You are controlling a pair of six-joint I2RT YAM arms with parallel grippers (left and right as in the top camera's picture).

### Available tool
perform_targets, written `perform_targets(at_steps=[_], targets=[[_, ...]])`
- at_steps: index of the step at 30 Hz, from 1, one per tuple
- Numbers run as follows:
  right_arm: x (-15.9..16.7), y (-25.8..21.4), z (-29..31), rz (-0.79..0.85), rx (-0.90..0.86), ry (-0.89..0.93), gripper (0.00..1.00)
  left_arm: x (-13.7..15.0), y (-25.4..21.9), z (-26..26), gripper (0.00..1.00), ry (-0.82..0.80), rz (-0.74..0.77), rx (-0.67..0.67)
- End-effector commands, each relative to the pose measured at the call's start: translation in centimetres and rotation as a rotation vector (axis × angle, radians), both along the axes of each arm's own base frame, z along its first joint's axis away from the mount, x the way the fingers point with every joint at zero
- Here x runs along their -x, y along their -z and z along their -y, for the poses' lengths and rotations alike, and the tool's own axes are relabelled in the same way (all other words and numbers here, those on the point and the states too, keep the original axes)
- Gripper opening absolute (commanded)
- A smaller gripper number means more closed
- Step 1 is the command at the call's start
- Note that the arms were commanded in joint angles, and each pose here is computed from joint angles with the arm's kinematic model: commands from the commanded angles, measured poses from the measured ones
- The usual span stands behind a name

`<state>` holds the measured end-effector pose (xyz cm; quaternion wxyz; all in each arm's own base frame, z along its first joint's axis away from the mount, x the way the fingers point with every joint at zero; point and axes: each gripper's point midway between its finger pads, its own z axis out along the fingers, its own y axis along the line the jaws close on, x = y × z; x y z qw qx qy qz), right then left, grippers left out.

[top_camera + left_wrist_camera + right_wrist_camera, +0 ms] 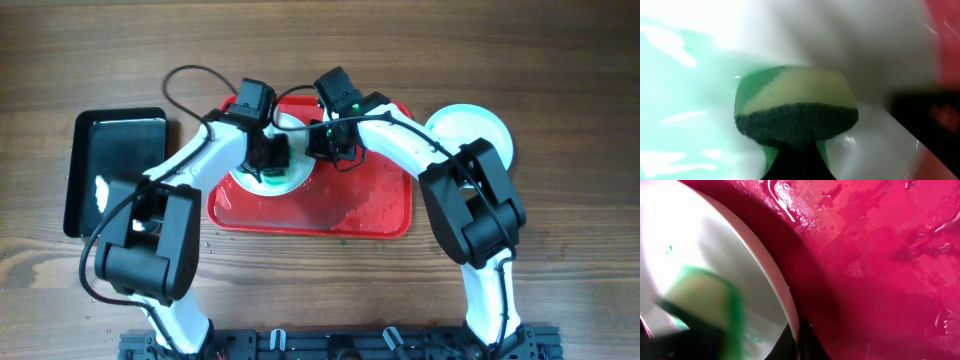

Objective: Clean dirty plates on tray and stack at the side
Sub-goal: 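Scrub the held plate with the sponge in the left gripper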

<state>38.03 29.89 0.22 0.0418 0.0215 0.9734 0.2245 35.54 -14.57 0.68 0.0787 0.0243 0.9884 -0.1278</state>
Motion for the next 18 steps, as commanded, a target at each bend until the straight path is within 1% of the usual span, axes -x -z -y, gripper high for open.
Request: perform_targets(at_steps=[1, 2, 4, 6, 8, 10, 12, 14, 16, 17, 18], targets=[[0.5, 1.8, 0.4, -0.032, 0.024, -0.002, 0.04, 3.9, 1.8, 4.0, 0.04, 0.212, -0.106, 0.182], [0.4, 1.8, 0.3, -0.031, 0.023, -0.002, 0.04, 2.9, 2.0, 3.4, 0.04, 0.165, -0.082, 0.157], [0.5, 1.8, 0.3, -0.031, 0.023, -0.002, 0.04, 0.8, 2.5, 0.8, 0.04, -0.008, -0.043, 0.055], [0.5, 1.8, 0.3, -0.032, 0.023, -0.002, 0.04, -1.4, 2.9, -2.8, 0.04, -0.226, 0.016, -0.079], [0.5, 1.8, 0.4, -0.031, 0.024, -0.003, 0.04, -3.6, 2.5, -6.3, 0.04, -0.439, 0.112, -0.196], [0.6, 1.8, 0.2, -0.03, 0.016, -0.02, 0.04, -5.0, 1.8, -8.6, 0.04, -0.581, 0.188, -0.259], [0.6, 1.8, 0.2, -0.03, 0.016, -0.02, 0.04, -5.3, 1.5, -9.8, 0.04, -0.674, 0.223, -0.294], [0.6, 1.8, 0.2, -0.03, 0.016, -0.021, 0.04, -4.8, 1.8, -9.3, 0.04, -0.679, 0.189, -0.271], [0.6, 1.8, 0.2, -0.03, 0.016, -0.02, 0.04, -3.0, 2.6, -7.8, 0.04, -0.61, 0.088, -0.232], [0.6, 1.8, 0.2, -0.03, 0.016, -0.02, 0.04, -2.4, 2.7, -7.1, 0.04, -0.556, 0.057, -0.211], [0.6, 1.8, 0.2, -0.029, 0.015, -0.02, 0.04, -2.1, 2.9, -5.3, 0.04, -0.421, 0.026, -0.143]])
